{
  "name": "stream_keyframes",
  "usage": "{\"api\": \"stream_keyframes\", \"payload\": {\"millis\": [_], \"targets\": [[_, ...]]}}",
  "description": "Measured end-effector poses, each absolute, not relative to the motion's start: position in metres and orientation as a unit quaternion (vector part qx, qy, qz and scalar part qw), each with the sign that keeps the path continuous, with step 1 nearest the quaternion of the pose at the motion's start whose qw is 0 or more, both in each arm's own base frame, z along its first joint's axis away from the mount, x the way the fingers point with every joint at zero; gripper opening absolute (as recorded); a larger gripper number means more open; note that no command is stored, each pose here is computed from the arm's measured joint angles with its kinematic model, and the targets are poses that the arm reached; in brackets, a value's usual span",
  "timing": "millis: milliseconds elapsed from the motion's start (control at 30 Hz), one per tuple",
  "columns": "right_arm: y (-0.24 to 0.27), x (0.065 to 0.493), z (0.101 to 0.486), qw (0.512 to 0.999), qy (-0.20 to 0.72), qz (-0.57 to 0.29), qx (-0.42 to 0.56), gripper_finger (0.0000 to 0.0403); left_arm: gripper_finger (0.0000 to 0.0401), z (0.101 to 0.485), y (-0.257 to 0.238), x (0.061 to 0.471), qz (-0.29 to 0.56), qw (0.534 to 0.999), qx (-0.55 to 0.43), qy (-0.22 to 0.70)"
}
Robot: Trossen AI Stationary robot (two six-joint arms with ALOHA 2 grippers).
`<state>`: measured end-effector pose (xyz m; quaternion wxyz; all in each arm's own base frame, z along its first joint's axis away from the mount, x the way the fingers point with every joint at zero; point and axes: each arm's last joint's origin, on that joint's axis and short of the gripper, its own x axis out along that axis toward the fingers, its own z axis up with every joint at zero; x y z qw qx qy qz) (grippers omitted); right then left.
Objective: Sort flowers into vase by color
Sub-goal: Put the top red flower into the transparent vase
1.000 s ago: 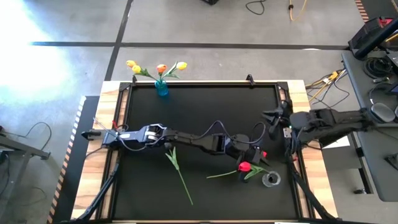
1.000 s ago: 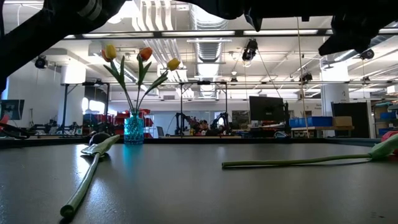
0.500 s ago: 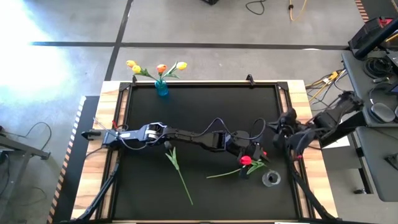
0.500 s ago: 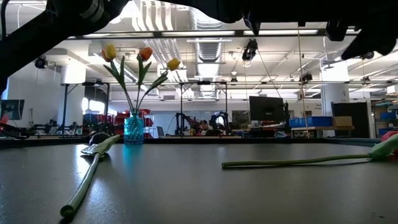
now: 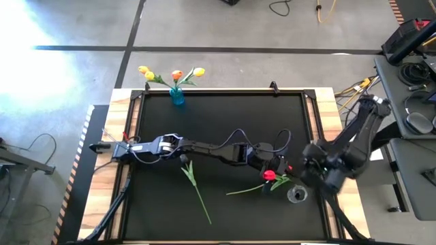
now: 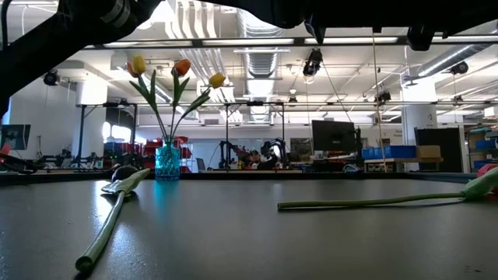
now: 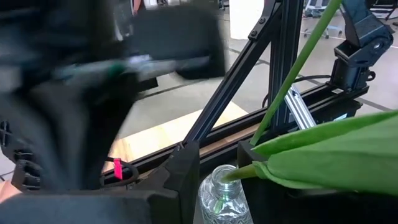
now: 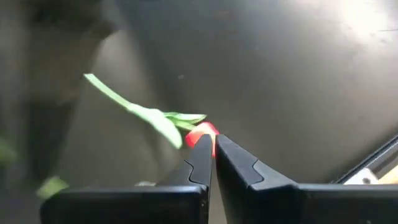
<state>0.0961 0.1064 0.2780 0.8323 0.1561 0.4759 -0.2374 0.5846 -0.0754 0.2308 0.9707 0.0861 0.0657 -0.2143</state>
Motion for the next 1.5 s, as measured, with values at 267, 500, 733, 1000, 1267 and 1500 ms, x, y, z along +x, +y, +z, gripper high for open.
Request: {"api": "stream_keyframes", "payload": {"millis": [267,500,733,1000,1267,1500], "targets": [[0.166,0.070,0.278,0.864,0.438,-0.211,0.130,0.0013,0.0095,0.231,-0.075,0.585,-0.213,0.971,0.086,0.065],[0.186,0.074,0.268,0.885,0.395,-0.228,0.091,0.0047,0.0095,0.234,-0.075,0.585,-0.210,0.972,0.087,0.061],[0.191,0.079,0.277,0.902,0.357,-0.215,0.107,0.0123,0.0095,0.234,-0.073,0.585,-0.205,0.973,0.087,0.062],[0.190,0.087,0.269,0.900,0.353,-0.223,0.125,0.0115,0.0095,0.235,-0.072,0.585,-0.194,0.975,0.089,0.056],[0.188,0.096,0.260,0.891,0.365,-0.246,0.107,0.0081,0.0095,0.236,-0.072,0.585,-0.193,0.976,0.084,0.055],[0.188,0.095,0.260,0.892,0.367,-0.246,0.095,0.0015,0.0096,0.236,-0.072,0.585,-0.192,0.977,0.076,0.058]]}}
